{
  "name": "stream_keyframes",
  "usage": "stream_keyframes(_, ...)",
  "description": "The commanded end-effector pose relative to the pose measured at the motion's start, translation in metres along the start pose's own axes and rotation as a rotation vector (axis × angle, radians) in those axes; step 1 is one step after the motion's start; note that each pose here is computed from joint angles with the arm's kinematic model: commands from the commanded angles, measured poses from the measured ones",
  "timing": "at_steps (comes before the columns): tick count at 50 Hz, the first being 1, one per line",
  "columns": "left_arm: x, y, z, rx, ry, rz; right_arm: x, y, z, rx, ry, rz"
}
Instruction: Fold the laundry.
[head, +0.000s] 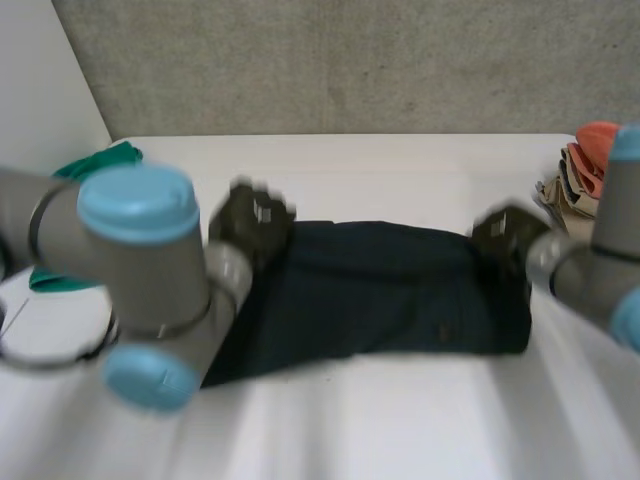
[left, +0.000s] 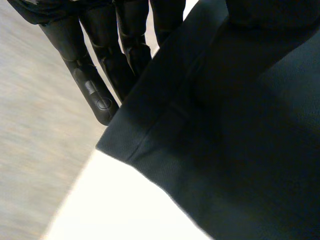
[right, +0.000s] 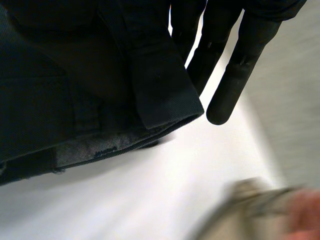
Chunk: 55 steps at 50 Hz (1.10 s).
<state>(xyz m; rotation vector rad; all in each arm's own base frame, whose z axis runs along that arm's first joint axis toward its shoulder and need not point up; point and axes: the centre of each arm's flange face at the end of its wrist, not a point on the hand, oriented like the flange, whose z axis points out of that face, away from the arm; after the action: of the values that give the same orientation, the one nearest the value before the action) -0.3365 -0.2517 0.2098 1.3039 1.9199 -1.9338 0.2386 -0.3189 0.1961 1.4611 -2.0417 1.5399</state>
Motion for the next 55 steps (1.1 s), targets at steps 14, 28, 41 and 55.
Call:
stream_keyframes(14, -0.136, -0.135, 0.029, 0.557, -0.619, -0.002, 0.133, -0.137, -0.009, 0.749, 0.718, 0.004)
stream_keyframes(28, -0.01, 0.004, 0.019, 0.16, -0.209, -0.033, 0.001, -0.029, 0.043, 0.239, 0.1, 0.096)
stream_keyframes(41, 0.039, 0.043, -0.029, 0.027, -0.03, -0.036, -0.025, 0.005, 0.02, -0.038, -0.143, 0.402)
stream_keyframes(55, 0.018, 0.027, -0.013, 0.065, -0.085, -0.086, -0.011, 0.02, -0.01, 0.0, -0.045, 0.623)
